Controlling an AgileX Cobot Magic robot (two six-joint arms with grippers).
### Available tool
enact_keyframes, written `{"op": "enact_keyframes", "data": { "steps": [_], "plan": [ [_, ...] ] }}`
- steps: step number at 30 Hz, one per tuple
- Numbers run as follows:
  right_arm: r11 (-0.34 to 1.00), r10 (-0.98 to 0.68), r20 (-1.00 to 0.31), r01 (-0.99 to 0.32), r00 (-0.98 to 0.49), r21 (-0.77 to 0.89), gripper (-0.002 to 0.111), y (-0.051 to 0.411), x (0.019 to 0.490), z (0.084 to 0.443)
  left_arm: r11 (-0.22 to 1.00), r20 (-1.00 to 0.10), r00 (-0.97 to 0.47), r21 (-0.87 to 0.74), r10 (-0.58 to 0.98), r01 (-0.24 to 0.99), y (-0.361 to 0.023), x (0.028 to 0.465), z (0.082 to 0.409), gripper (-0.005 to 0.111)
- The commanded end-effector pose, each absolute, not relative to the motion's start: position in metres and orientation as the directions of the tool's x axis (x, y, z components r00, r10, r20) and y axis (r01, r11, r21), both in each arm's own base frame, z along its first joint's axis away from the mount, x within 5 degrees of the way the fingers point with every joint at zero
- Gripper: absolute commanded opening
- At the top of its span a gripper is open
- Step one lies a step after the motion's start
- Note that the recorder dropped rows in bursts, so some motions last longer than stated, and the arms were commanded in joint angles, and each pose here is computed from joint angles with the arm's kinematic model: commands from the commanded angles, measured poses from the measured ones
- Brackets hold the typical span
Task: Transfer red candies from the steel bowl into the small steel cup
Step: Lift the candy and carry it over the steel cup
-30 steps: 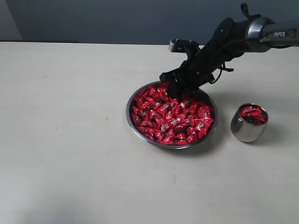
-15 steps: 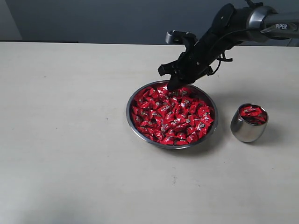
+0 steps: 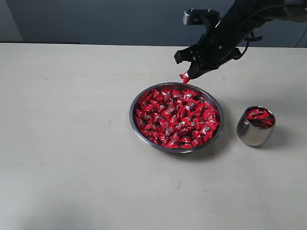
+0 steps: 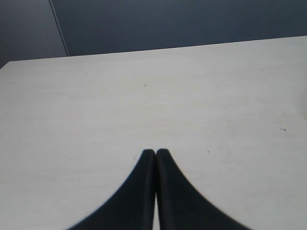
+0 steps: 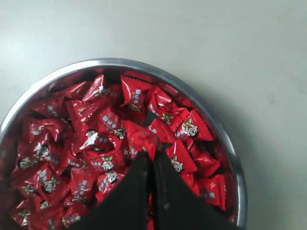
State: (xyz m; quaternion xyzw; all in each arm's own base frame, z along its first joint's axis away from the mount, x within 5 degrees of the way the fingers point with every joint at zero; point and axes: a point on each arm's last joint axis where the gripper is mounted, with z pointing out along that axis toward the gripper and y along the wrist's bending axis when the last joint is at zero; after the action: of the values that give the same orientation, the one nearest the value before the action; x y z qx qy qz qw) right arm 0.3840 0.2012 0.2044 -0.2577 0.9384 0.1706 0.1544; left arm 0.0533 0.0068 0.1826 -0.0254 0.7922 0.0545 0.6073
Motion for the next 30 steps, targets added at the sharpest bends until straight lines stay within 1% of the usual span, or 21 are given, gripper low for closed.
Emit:
{"op": "enact_keyframes", "data": {
  "steps": [1,5,8,9,10,11,13,16,20,26,30],
  "plan": [
    [0.834,-0.389,-0.429,-0.510,-0.815,0.211,-0.001,0.183,0.355,0.218,0.993,-0.968,-0.249,0.055,0.028,-0.103,0.007,0.053,0.183,0.000],
    [0.848,-0.364,-0.464,-0.494,-0.808,0.194,-0.001,0.165,0.320,0.227,0.993,-0.968,-0.249,0.055,0.028,-0.103,0.007,0.053,0.183,0.000],
    [0.853,-0.353,-0.465,-0.483,-0.812,0.196,-0.001,0.159,0.308,0.233,0.993,-0.968,-0.249,0.055,0.028,-0.103,0.007,0.053,0.183,0.000],
    [0.879,-0.321,-0.455,-0.440,-0.830,0.182,-0.001,0.154,0.304,0.235,0.993,-0.968,-0.249,0.055,0.028,-0.103,0.007,0.053,0.183,0.000],
    [0.896,-0.309,-0.452,-0.415,-0.837,0.156,-0.001,0.149,0.302,0.236,0.993,-0.968,-0.249,0.055,0.028,-0.103,0.007,0.053,0.183,0.000],
    [0.922,-0.308,-0.453,-0.379,-0.836,0.072,-0.001,0.138,0.298,0.238,0.993,-0.968,-0.249,0.055,0.028,-0.103,0.007,0.053,0.183,0.000],
    [0.950,-0.289,-0.462,-0.310,-0.838,-0.032,-0.001,0.122,0.291,0.243,0.993,-0.968,-0.249,0.055,0.028,-0.103,0.007,0.053,0.183,0.000],
    [0.960,-0.280,-0.481,-0.259,-0.831,-0.110,-0.001,0.109,0.282,0.250,0.993,-0.968,-0.249,0.055,0.028,-0.103,0.007,0.053,0.183,0.000],
    [0.958,-0.284,-0.477,-0.226,-0.832,-0.176,-0.001,0.097,0.273,0.258,0.993,-0.968,-0.249,0.055,0.028,-0.103,0.007,0.053,0.183,0.000],
    [0.973,-0.216,-0.450,-0.152,-0.867,-0.174,-0.001,0.075,0.270,0.257,0.993,-0.968,-0.249,0.055,0.028,-0.103,0.007,0.053,0.183,0.000],
    [0.970,-0.245,-0.403,-0.217,-0.882,-0.114,-0.001,0.078,0.264,0.248,0.993,-0.968,-0.249,0.055,0.028,-0.103,0.007,0.053,0.183,0.000]
  ]
}}
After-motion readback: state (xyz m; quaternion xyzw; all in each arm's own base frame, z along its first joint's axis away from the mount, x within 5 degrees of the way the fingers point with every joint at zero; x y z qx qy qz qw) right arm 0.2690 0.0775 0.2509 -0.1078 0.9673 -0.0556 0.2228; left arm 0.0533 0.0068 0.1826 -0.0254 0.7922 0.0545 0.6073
